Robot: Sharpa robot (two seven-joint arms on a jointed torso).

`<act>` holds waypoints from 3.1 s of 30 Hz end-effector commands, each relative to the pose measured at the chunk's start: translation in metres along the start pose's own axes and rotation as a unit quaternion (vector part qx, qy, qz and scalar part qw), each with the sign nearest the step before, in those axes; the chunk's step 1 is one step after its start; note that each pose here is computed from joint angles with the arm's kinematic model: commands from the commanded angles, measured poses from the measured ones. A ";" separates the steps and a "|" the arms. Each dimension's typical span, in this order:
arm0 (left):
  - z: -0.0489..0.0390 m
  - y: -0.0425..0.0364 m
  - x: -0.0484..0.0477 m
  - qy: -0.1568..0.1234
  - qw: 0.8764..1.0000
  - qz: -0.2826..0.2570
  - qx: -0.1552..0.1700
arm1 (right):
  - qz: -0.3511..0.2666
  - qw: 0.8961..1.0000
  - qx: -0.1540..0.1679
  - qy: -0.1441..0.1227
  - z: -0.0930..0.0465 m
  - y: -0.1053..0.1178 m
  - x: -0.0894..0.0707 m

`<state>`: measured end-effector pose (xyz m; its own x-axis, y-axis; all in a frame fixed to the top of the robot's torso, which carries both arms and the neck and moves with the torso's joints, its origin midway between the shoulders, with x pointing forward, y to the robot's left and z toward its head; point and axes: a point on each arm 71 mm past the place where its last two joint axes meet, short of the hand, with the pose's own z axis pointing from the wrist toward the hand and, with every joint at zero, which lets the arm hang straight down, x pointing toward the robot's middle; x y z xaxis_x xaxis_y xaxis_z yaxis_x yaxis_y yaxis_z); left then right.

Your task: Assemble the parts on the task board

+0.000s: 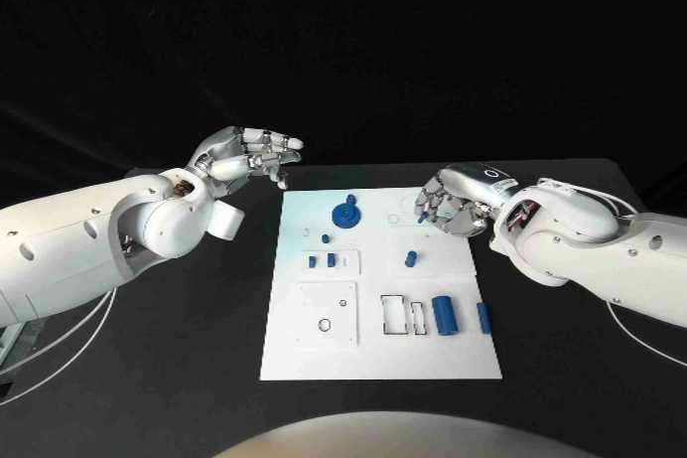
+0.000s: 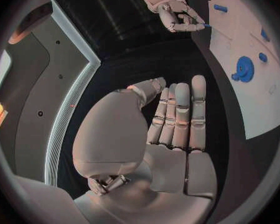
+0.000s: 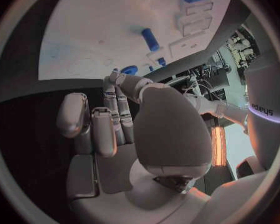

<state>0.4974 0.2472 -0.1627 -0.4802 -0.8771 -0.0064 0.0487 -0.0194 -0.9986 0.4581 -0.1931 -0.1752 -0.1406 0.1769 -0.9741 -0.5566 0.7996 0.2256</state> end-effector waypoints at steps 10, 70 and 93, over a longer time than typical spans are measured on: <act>0.0028 -0.0009 0.0051 0.009 1.000 0.000 0.003 | 0.026 0.999 -0.039 0.017 0.006 0.049 0.009; 0.0045 -0.0008 0.0055 -0.007 0.999 -0.046 0.002 | 0.000 0.992 -0.095 0.089 0.008 0.127 0.097; 0.0033 0.0000 0.0036 -0.006 0.999 -0.047 -0.003 | -0.008 0.990 -0.094 0.105 0.009 0.130 0.102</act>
<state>0.4991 0.2441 -0.1635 -0.4577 -0.8860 0.0743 0.0032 -0.0852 -0.9964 0.3797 -0.0671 -0.2430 -0.2896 0.0570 -0.9555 -0.6976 0.6709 0.2514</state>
